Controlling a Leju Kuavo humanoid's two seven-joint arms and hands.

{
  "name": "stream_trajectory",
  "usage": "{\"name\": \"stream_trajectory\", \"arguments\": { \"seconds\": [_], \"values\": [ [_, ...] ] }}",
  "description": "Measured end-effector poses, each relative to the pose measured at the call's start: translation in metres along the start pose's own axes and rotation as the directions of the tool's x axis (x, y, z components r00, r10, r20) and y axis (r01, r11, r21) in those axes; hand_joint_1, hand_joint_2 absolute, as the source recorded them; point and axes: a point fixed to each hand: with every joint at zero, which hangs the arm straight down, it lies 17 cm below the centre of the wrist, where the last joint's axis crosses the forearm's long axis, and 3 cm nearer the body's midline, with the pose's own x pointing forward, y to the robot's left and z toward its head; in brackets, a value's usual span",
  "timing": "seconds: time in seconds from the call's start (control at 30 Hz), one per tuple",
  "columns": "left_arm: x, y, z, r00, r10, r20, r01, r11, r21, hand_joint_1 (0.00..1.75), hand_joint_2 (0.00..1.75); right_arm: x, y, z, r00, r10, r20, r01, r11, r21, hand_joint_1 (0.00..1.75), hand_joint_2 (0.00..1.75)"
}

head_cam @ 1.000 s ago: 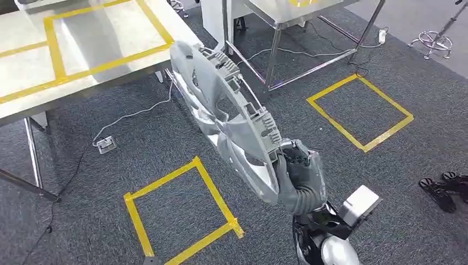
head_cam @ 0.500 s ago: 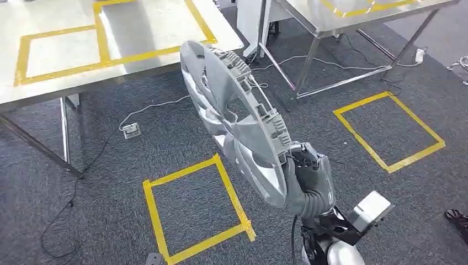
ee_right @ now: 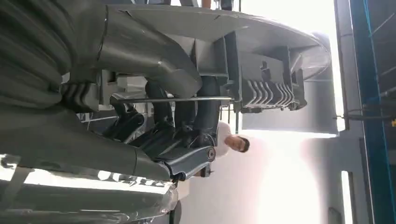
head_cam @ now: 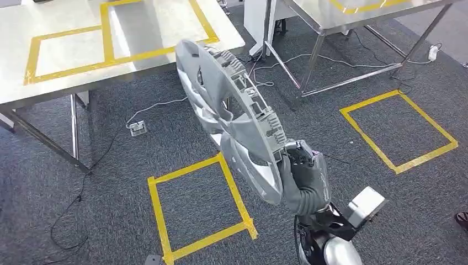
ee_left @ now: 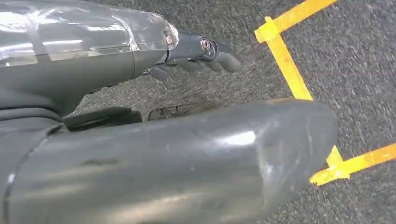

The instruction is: Take the parts from the cabinet and place them on the table.

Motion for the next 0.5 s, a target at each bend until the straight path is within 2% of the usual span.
{"name": "stream_trajectory", "arguments": {
  "seconds": [0.5],
  "values": [
    [0.0032,-0.0018,0.0001,1.000,0.003,0.015,-0.003,1.000,-0.003,0.00,0.00,0.0017,0.0036,-0.0042,1.000,-0.012,-0.002,0.012,1.000,0.027,1.75,1.75]
  ]
}}
